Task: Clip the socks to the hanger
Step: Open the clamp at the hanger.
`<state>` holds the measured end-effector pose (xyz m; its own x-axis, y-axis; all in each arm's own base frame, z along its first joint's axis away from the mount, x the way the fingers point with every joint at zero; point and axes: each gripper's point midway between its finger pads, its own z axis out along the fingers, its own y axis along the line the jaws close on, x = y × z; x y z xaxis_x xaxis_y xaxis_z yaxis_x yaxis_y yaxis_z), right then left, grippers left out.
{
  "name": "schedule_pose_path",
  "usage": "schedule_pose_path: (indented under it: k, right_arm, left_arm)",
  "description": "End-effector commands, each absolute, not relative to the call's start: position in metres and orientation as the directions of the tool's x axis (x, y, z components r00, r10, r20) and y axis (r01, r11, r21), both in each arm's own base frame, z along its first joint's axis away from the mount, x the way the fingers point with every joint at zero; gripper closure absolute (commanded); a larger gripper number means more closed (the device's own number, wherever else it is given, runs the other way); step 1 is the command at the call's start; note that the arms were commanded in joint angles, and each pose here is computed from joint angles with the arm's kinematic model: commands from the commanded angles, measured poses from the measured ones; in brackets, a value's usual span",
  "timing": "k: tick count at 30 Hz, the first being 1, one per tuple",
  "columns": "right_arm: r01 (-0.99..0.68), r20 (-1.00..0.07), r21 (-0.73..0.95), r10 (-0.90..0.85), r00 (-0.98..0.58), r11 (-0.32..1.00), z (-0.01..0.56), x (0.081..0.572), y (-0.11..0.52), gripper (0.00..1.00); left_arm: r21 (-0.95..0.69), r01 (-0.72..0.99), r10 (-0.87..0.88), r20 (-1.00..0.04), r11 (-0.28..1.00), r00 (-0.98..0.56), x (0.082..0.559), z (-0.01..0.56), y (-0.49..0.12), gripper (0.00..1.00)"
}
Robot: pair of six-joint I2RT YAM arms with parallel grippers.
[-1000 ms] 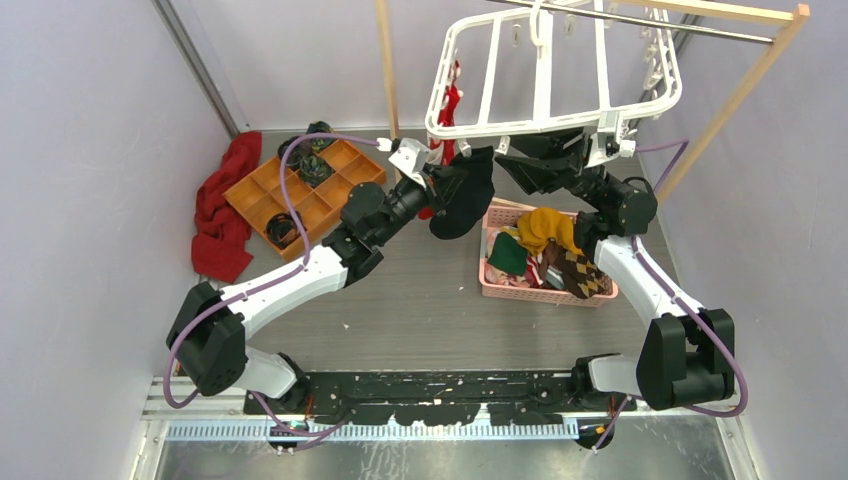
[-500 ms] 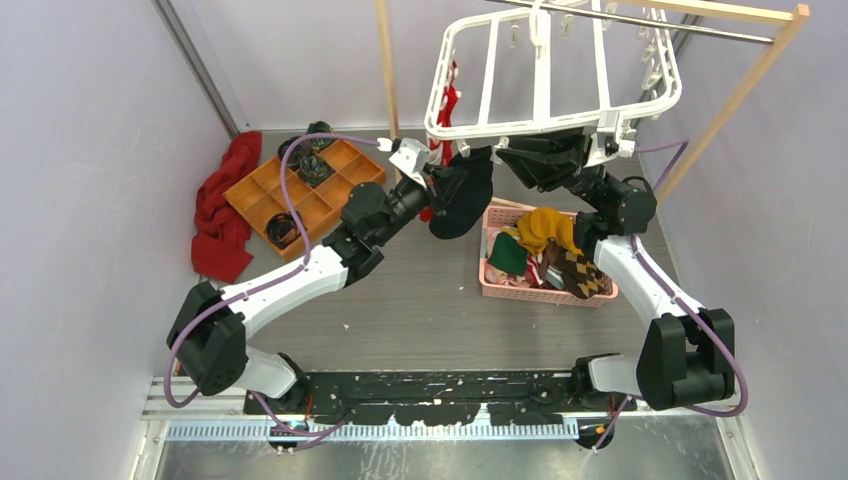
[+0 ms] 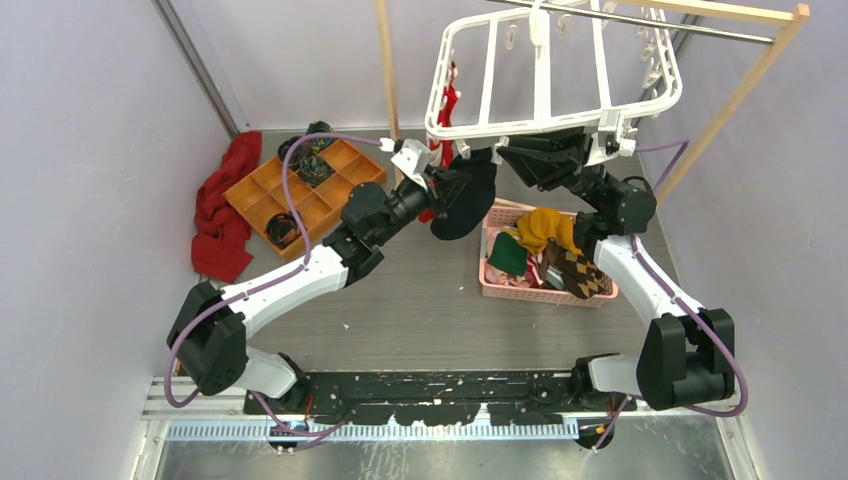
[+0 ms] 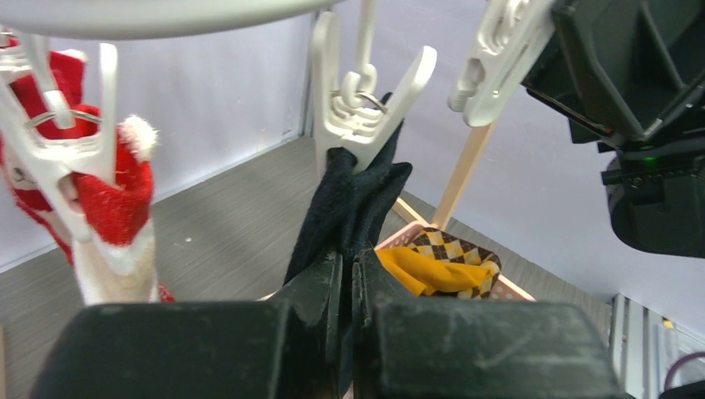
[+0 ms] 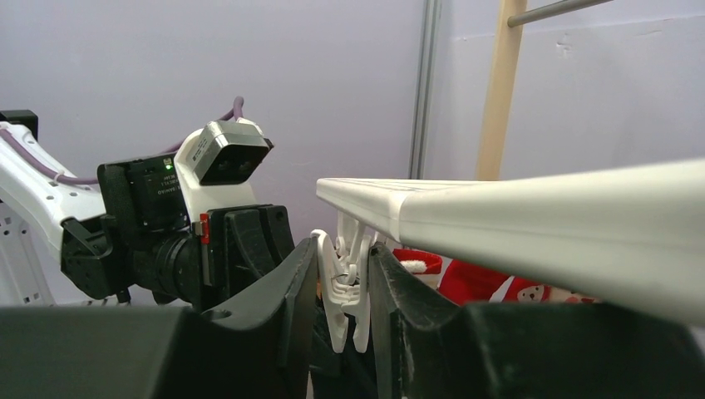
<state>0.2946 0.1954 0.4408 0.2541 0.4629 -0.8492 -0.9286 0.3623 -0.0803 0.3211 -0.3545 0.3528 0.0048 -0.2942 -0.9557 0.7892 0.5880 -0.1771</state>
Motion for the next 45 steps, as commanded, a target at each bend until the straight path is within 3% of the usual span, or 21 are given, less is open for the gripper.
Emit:
schedule_pose_path:
  k: [1,14,45]
  right_arm:
    - [-0.929,-0.827,-0.089,0.494,0.27,0.358,0.454,0.284,0.194,0.87]
    - [-0.945,-0.836,-0.057,0.502,0.222,0.322,0.452,0.275,0.195,0.94]
    - [-0.951,-0.857,-0.067,0.471,0.21,0.303,0.441,0.269,0.198,0.95]
  left_arm:
    - [-0.131,0.854,-0.355,-0.933,0.503,0.066,0.307,0.392,-0.361,1.0]
    - [-0.15,0.883,-0.351,-0.936,0.444,0.017,0.308,0.397,-0.379,1.0]
    - [-0.198,0.899,-0.387,-0.921,0.39,-0.035,0.3,0.417,-0.381,1.0]
